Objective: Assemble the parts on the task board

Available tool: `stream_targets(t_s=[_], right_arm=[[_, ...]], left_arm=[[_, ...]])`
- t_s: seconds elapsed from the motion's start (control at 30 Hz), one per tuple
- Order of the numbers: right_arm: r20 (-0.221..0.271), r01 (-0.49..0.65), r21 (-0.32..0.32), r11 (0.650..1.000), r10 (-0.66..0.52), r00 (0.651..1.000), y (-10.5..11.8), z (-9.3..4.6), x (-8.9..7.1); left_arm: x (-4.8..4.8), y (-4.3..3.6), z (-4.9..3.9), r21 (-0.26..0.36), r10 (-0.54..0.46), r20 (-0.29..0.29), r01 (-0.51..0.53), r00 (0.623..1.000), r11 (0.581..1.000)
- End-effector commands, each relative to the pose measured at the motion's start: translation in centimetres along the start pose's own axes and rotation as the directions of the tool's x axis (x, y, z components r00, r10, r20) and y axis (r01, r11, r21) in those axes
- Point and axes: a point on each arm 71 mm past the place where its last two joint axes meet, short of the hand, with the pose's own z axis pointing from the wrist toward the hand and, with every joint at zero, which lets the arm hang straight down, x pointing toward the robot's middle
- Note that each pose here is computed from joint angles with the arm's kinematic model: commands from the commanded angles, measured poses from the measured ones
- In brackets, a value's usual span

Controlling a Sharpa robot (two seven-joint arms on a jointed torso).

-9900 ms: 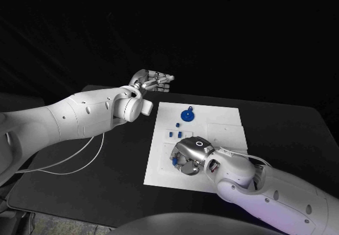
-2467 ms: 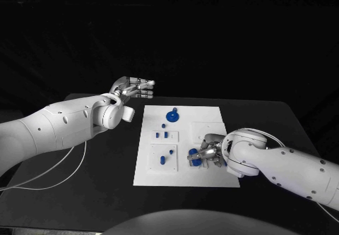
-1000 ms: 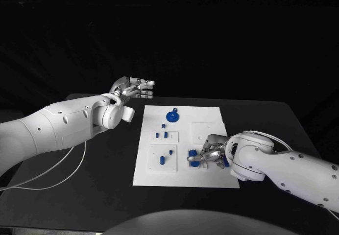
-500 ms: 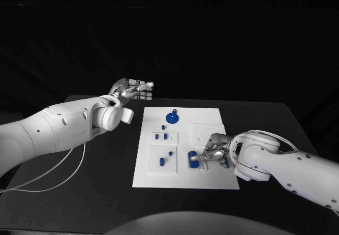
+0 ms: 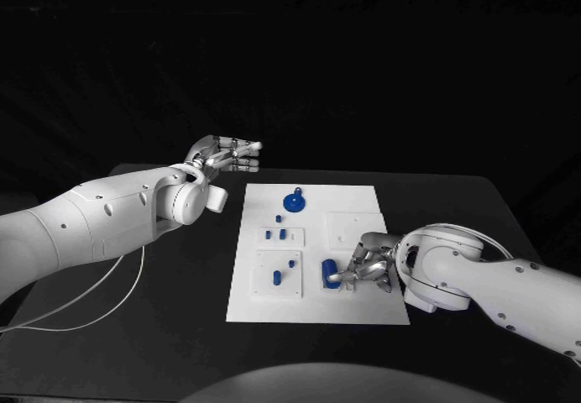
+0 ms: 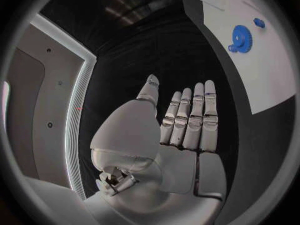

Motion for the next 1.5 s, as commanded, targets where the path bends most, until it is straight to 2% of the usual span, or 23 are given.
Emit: stream_targets(t_s=[0.03,0.6,1.23,1.5], right_arm=[[-0.043,0.014,-0.016,1.0,-0.014,0.999,-0.1,0.0,0.3],[-0.012,-0.004,0.008,1.0,0.004,1.0,-0.2,0.7,0.4],[-0.083,0.01,0.039,0.999,-0.007,0.996,-0.5,1.3,1.3],[-0.081,0.01,0.042,0.999,-0.007,0.997,-0.6,1.5,1.4]], left_arm=[[0.14,-0.02,0.02,0.004,-0.003,-0.007,0.003,1.0,1.0],[0.06,0.08,-0.03,0.001,-0.003,-0.007,0.003,1.0,1.0],[0.1,0.12,-0.03,-0.003,-0.003,-0.008,0.003,1.0,1.0],[0.06,0.14,-0.05,-0.005,-0.001,-0.008,0.001,1.0,1.0]])
